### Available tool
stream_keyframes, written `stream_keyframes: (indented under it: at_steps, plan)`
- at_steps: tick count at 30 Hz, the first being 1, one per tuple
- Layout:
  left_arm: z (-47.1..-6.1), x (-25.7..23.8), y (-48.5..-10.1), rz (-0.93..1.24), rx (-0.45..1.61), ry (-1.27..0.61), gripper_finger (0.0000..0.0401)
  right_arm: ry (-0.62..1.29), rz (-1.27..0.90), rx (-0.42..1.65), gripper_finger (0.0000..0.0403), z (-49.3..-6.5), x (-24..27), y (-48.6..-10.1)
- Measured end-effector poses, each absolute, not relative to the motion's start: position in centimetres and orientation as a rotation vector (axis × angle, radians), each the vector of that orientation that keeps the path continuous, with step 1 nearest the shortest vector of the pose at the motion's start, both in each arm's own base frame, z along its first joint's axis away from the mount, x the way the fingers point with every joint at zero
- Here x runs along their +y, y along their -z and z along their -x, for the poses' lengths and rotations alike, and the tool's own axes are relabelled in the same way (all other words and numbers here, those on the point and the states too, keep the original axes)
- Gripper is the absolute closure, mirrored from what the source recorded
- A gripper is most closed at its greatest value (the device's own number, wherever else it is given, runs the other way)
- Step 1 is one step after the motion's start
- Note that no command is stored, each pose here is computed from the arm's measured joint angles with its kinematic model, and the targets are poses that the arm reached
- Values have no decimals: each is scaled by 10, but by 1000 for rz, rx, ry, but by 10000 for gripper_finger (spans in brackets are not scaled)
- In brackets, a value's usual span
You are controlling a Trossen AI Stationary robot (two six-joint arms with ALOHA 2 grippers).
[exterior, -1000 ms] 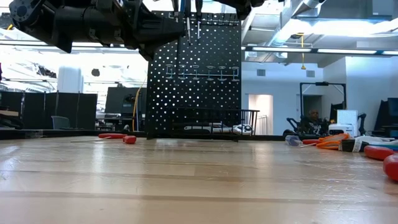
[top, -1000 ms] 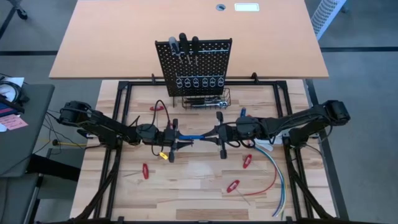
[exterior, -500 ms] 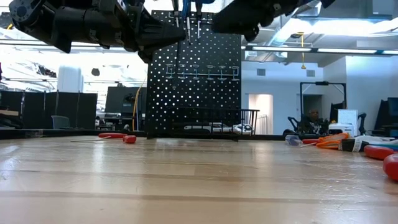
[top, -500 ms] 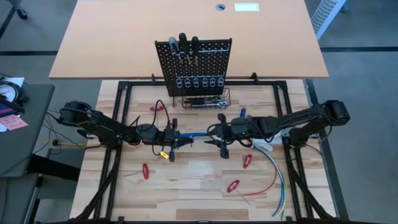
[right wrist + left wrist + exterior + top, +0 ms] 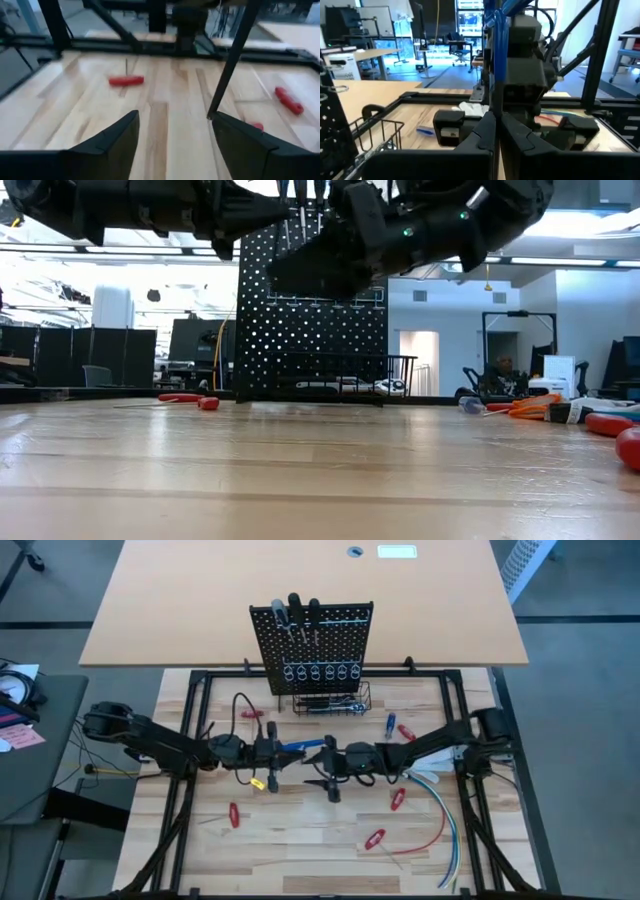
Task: Hang tools onto peg board
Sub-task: Hang the blue pick tool on the pegboard
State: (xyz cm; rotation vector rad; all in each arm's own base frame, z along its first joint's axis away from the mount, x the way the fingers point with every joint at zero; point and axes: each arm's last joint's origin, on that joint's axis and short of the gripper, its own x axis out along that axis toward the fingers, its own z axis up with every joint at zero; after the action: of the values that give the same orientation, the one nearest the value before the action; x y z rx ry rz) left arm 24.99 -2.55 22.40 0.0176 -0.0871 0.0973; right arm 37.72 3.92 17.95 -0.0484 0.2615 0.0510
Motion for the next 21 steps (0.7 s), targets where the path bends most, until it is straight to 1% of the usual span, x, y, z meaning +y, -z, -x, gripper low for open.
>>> stream_keyframes:
  at_steps: [3, 9, 12, 15, 21]
  plan:
    - [-247, -29, -226, -36, -81, -97, 401, -35, 48, 237, 178, -379, 40, -178]
    - [-246, -32, -227, -47, -81, -102, 401, 2, 15, 196, 272, -381, 34, -182]
    - [-246, -35, -227, -32, -88, -92, 401, 12, 9, 178, 305, -382, 31, -184]
    - [-246, -38, -228, -30, -98, -75, 401, 11, 9, 172, 319, -382, 31, -184]
    - [-244, -44, -231, -31, -124, -48, 401, -40, 44, 145, 310, -381, 43, -187]
